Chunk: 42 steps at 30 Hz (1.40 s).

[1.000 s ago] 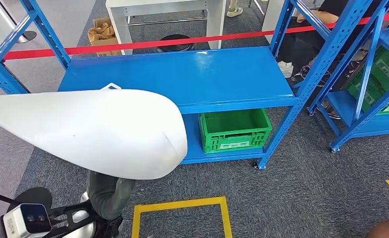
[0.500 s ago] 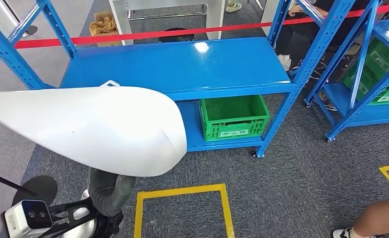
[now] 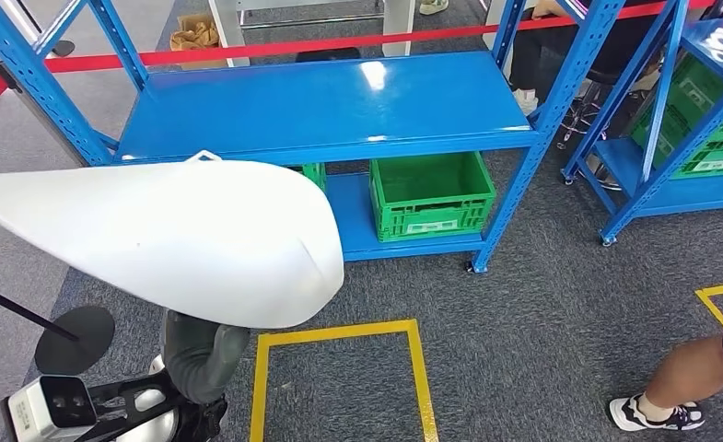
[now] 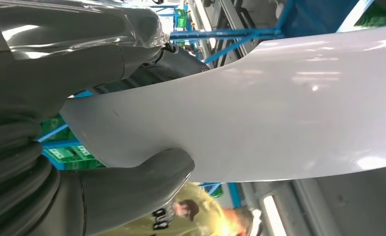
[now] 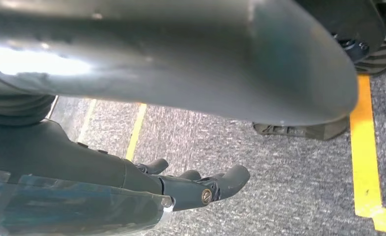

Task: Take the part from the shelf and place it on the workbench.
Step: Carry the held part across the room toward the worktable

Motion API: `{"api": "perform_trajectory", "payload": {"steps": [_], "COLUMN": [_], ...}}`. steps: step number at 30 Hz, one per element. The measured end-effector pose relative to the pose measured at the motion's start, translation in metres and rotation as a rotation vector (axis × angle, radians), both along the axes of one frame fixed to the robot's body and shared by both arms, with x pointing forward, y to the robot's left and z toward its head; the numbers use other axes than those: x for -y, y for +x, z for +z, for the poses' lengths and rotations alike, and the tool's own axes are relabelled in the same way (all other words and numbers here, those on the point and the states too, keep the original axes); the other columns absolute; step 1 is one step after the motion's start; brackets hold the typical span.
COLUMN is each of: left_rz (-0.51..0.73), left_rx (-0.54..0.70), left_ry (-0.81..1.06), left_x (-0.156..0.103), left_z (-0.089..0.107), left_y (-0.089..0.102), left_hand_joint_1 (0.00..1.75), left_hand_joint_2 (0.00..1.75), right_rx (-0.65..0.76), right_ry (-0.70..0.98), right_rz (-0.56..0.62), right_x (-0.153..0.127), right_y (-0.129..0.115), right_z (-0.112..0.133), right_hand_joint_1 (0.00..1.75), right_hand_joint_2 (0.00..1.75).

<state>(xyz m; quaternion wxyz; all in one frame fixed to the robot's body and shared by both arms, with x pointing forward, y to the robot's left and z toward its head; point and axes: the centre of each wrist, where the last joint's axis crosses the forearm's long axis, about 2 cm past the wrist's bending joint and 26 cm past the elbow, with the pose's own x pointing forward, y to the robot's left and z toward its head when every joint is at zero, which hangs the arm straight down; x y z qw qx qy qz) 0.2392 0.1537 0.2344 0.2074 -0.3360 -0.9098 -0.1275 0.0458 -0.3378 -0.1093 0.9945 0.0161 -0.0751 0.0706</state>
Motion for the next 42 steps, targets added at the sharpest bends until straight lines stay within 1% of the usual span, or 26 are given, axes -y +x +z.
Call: {"api": "perform_trajectory", "payload": {"steps": [9,18,23,34,42], "left_rz": [-0.039,-0.037,-0.028,-0.018,0.023], "left_rx": [-0.007,0.02,0.021,0.029,0.029], "left_ry": [0.023,0.003,0.011,0.013,0.037], "left_x": [0.003,0.003,0.002,0.0,-0.004], "left_z": [-0.005,0.008,0.009,0.011,0.013], "left_y": [-0.008,-0.009,-0.008,-0.008,-0.008], "left_hand_joint_1": [1.75,1.75,1.75,1.75,1.75], "left_hand_joint_2": [1.75,1.75,1.75,1.75,1.75], "right_rx": [0.012,0.025,0.021,-0.005,-0.047], "right_ry": [-0.005,0.002,-0.003,0.009,0.01], "right_rz": [-0.072,-0.131,-0.16,-0.322,-0.334], "right_x": [-0.002,-0.006,-0.004,-0.003,-0.001], "right_y": [-0.001,0.004,0.004,0.003,0.005], "right_z": [0.0,0.0,0.0,0.0,0.0], "right_hand_joint_1": [0.0,0.0,0.0,0.0,0.0], "right_hand_joint_2": [0.0,0.0,0.0,0.0,0.0]}}
